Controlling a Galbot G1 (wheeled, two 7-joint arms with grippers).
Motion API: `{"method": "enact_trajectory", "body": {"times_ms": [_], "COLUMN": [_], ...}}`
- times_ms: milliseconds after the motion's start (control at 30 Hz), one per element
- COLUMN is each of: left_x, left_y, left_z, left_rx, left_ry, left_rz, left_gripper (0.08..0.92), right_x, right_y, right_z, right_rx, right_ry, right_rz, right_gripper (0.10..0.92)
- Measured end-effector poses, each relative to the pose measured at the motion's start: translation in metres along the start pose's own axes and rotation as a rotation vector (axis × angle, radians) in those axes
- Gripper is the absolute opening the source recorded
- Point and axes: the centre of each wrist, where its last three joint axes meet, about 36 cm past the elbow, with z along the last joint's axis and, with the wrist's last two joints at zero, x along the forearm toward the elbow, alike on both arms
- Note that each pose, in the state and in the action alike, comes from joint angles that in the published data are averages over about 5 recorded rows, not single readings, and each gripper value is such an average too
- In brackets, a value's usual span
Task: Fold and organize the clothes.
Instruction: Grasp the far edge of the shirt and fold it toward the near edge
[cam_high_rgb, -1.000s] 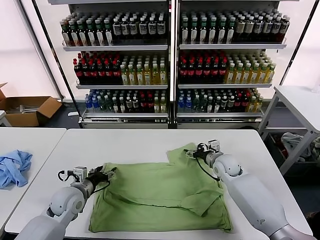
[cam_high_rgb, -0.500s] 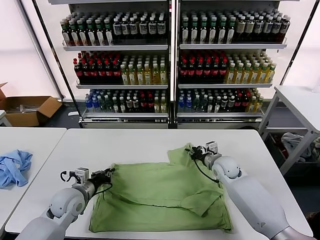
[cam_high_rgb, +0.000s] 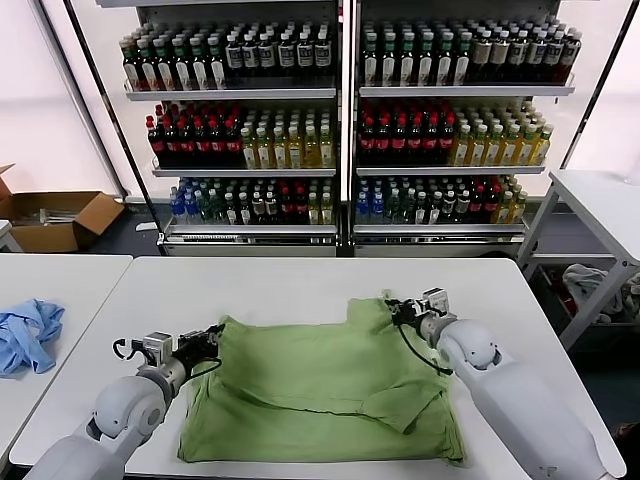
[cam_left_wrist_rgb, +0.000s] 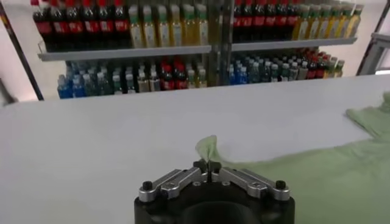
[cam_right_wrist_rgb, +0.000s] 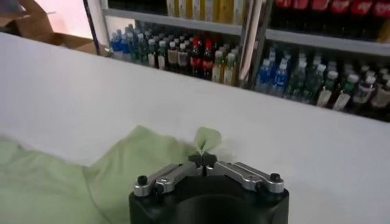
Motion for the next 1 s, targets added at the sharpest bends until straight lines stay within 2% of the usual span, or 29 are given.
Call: {"method": "enact_trajectory", "body": {"times_ms": [167,433,700,1000], "left_x": [0.012,0.041,0.074,0.103], "left_y": [-0.006,-0.02,-0.042,-0.06], "left_z": [0.001,0.011,0.028,0.042], "left_rx": [-0.024,-0.071,-0.111,-0.161], "left_ry": [-0.037,-0.068,-0.089,-0.098], "left_rz": [-0.027,-0.079,-0.091,-0.079], "left_gripper": [0.083,0.083,0.083,0.083], "right_x": [0.033,0.088,0.133,0.174], "right_y": [0.002,0.021,0.048,0.061], "right_z": [-0.002,0.007,0.021,0.044], "right_rx": [0.023,0.075,0.129,0.156], "right_ry": [-0.062,-0.126,-0.16,-0.158], "right_rz": [-0.003,-0.025,-0.065,-0.067], "right_gripper": [0.106,0.106,0.106,0.106]}}
